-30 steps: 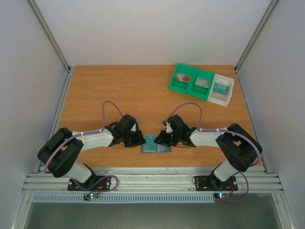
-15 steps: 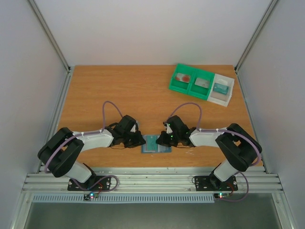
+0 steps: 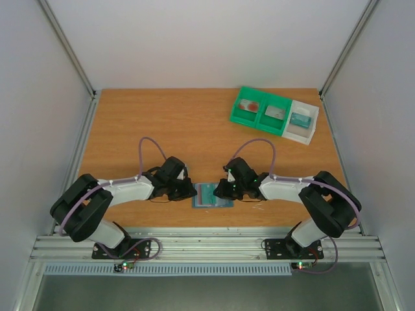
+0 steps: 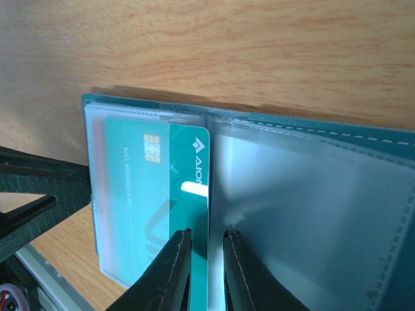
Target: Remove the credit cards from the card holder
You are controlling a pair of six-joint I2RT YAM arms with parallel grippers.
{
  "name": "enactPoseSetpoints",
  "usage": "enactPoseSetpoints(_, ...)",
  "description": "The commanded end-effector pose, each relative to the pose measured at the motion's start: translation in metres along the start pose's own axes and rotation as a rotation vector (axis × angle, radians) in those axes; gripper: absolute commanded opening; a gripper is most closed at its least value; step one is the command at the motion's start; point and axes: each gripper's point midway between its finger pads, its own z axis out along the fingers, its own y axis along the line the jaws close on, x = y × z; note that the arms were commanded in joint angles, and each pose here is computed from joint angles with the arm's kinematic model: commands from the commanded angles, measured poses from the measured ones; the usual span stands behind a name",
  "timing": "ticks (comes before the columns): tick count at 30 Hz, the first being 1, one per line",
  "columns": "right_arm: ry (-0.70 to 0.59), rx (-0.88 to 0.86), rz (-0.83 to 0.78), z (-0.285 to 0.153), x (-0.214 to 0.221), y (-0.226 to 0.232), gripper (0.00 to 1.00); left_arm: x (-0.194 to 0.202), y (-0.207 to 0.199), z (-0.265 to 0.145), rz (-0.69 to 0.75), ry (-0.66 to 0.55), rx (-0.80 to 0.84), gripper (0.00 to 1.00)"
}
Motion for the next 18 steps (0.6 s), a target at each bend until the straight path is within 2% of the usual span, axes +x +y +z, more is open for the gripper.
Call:
enactPoseSetpoints(1,0.020,-0.014,0.004,0.010,0.000,0.004,0.18,0.000,0.003,-0.004,0.018,-0.024,-0.011,0.15)
enactPoseSetpoints(7,0.020,-0.007,0.007,0.020,0.000,-0.003,0.18,-0.002,0.003,-0.002,0.020,-0.033,-0.008,0.14)
enactPoseSetpoints(14,-0.023,-0.008,-0.008,0.012,-0.004,-0.001,0.01,-0.004,0.002,-0.004,0.030,-0.034,-0.022,0.15)
enactPoseSetpoints(18,-0.034,-0.006,-0.009,0.006,-0.003,-0.002,0.01,-0.002,0.006,-0.003,0.036,-0.016,-0.045,0.14)
